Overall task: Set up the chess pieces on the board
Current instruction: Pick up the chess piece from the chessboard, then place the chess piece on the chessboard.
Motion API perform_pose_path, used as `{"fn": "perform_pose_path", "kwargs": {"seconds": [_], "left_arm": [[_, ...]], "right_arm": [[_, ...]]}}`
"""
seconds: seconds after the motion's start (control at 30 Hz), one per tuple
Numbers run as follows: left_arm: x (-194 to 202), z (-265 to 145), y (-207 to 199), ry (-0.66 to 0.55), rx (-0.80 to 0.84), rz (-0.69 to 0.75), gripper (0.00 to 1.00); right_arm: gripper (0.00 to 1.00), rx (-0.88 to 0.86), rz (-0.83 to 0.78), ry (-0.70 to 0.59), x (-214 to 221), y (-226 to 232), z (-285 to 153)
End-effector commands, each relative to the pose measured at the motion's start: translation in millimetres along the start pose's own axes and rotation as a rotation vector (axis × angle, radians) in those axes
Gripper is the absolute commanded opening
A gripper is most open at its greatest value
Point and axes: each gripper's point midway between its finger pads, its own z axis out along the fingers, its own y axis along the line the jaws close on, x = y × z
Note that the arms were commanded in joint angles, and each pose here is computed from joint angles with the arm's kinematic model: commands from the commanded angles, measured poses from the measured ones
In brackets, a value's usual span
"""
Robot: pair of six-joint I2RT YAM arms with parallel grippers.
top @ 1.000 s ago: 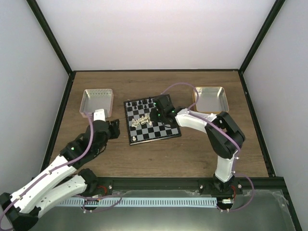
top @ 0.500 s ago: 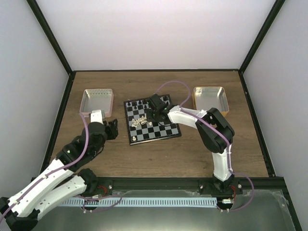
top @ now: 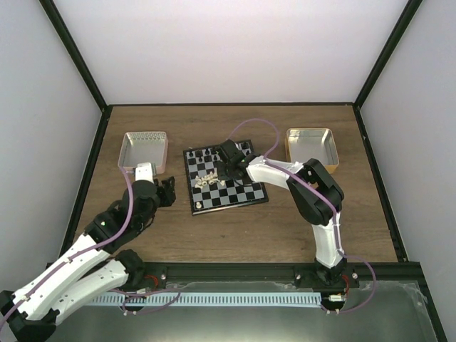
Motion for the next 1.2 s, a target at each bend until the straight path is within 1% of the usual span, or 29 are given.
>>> {"fn": "perform_pose_path", "kwargs": {"seconds": [0.0, 0.2, 0.33, 0.5, 0.7, 0.83, 0.93, 1.0, 1.07, 1.1, 1.17], "left_arm": [[2, 1, 1, -0.002, -0.002, 0.015, 0.58], [4, 2, 0, 0.003, 0.003, 0.014, 0.58], [6, 3, -2, 0.009, 0.019, 0.01, 0.58], [6, 1, -9, 0.016, 0.061, 0.009, 0.58], [7, -2, -13, 0.027, 0.09, 0.015, 0.58], [6, -6, -10, 0.025, 0.083, 0.007, 0.58], [3, -10, -8, 0.01, 0.085, -0.009, 0.58], [2, -11, -8, 0.005, 0.087, -0.018, 0.59], [2, -11, -8, 0.002, 0.087, -0.022, 0.6], [1, -10, -8, 0.0, 0.085, -0.022, 0.6], [0, -8, -9, -0.007, 0.081, -0.024, 0.61]], "right_arm": [[0.09, 0.029, -0.014, -0.08, -21, 2, -12], [0.08, 0.07, 0.002, -0.146, -28, -12, -38], [0.08, 0.085, 0.011, -0.147, -17, -24, -56], [0.08, 0.123, 0.056, -0.087, 18, -49, -74], [0.08, 0.197, 0.132, 0.018, 69, -82, -83], [0.08, 0.192, 0.149, 0.049, 81, -85, -80], [0.14, 0.181, 0.148, 0.058, 81, -81, -77], [0.28, 0.186, 0.148, 0.052, 77, -81, -79], [0.39, 0.201, 0.146, 0.032, 72, -83, -84], [0.41, 0.204, 0.142, 0.019, 68, -84, -87], [0.41, 0.205, 0.133, 0.006, 63, -84, -91]]}}
